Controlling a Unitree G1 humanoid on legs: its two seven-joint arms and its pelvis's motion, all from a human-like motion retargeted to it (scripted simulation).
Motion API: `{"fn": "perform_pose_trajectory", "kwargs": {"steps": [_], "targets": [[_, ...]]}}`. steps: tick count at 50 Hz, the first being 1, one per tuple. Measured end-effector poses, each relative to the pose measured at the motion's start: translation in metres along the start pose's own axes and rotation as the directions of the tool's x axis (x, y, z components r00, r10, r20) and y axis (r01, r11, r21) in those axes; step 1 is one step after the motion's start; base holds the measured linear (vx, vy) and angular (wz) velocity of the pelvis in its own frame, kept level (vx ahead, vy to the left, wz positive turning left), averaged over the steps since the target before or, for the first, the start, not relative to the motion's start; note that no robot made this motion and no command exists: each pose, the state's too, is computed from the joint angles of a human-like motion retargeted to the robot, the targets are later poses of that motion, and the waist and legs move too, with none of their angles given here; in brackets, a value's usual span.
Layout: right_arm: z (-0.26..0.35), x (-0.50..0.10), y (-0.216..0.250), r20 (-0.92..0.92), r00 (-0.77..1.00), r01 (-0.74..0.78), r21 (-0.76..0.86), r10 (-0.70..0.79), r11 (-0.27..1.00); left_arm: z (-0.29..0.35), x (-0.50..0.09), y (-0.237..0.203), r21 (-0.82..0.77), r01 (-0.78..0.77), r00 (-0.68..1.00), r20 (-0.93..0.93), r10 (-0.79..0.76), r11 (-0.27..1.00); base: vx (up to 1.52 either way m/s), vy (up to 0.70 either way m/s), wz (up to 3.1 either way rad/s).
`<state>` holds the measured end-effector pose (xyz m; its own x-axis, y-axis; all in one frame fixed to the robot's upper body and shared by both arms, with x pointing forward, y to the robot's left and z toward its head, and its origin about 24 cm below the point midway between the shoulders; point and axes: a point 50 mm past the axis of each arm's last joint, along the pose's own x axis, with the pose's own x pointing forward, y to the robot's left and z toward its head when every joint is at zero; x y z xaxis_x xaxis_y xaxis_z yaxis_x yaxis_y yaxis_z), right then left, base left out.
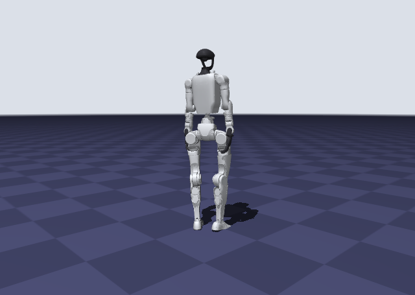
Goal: In place motions
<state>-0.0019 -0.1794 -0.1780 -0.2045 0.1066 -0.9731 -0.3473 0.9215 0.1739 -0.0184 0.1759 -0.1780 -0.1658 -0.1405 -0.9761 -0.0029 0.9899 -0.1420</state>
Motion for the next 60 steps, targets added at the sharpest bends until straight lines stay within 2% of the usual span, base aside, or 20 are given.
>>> {"fn": "perform_pose_trajectory", "kwargs": {"steps": [10, 60], "targets": [[0.0057, -0.0002, 0.0004, 0.006, 1.000, 0.005, -0.082, -0.004, 0.997, -0.0019, 0.0011, -0.0036, 0.016, 0.000, 1.000, -0.005, 0.000, 1.000, 0.00, 0.00, 0.00], [0.0037, -0.0011, -0.0030, 0.003, 1.000, 0.008, -0.049, -0.008, 0.999, -0.0018, 0.0012, -0.0041, 0.016, 0.002, 1.000, -0.003, -0.002, 1.000, 0.00, 0.00, 0.00]]}}
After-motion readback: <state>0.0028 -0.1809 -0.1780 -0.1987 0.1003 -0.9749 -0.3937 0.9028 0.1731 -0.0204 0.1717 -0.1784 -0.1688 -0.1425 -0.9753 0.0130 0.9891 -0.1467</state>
